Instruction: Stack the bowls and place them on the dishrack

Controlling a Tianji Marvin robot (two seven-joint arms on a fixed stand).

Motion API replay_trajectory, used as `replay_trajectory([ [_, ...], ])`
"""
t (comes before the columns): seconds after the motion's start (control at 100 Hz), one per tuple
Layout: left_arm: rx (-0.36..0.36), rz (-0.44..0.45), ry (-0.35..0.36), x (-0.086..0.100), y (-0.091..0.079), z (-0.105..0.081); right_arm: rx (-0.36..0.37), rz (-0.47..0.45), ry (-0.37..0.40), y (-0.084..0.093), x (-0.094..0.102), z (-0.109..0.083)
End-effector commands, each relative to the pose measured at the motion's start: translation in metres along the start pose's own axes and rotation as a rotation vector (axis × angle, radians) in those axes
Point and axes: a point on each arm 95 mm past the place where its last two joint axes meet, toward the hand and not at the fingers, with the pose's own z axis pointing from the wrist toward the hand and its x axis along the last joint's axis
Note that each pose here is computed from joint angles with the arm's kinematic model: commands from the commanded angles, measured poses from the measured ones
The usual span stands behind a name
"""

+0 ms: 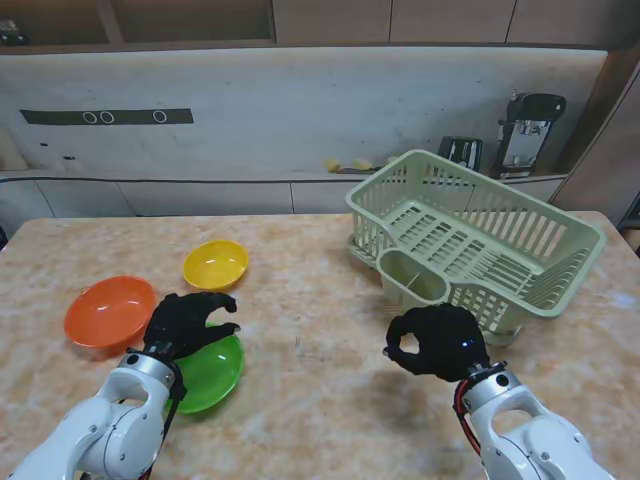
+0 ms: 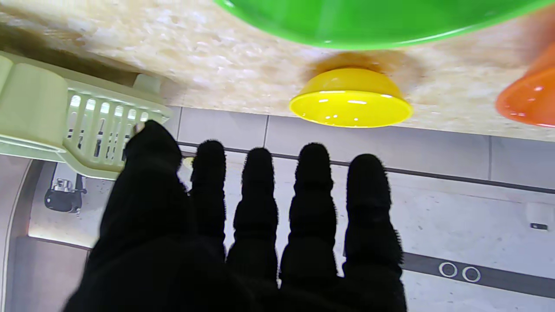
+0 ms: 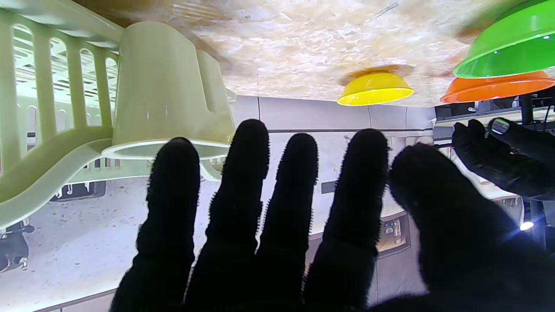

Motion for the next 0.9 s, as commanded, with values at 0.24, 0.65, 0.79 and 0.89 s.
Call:
replay_trajectory([
  [0.24, -0.118, 0.062, -0.051, -0.025, 0.007, -0.01, 0.029, 0.01, 0.009, -0.005, 0.004, 0.0],
  [0.65, -0.223, 0.064, -0.101, -0.045, 0.021, 0.003, 0.03, 0.008, 0.008, -0.005, 0.005, 0.0],
  [0.79, -0.244, 0.069, -0.117, -0.05, 0.025, 0.01, 0.029, 0.009, 0.009, -0.005, 0.005, 0.0],
  [0.89, -0.255, 0.071, -0.121, -0.052, 0.027, 0.016, 0.03, 0.009, 0.009, -0.005, 0.005, 0.0],
])
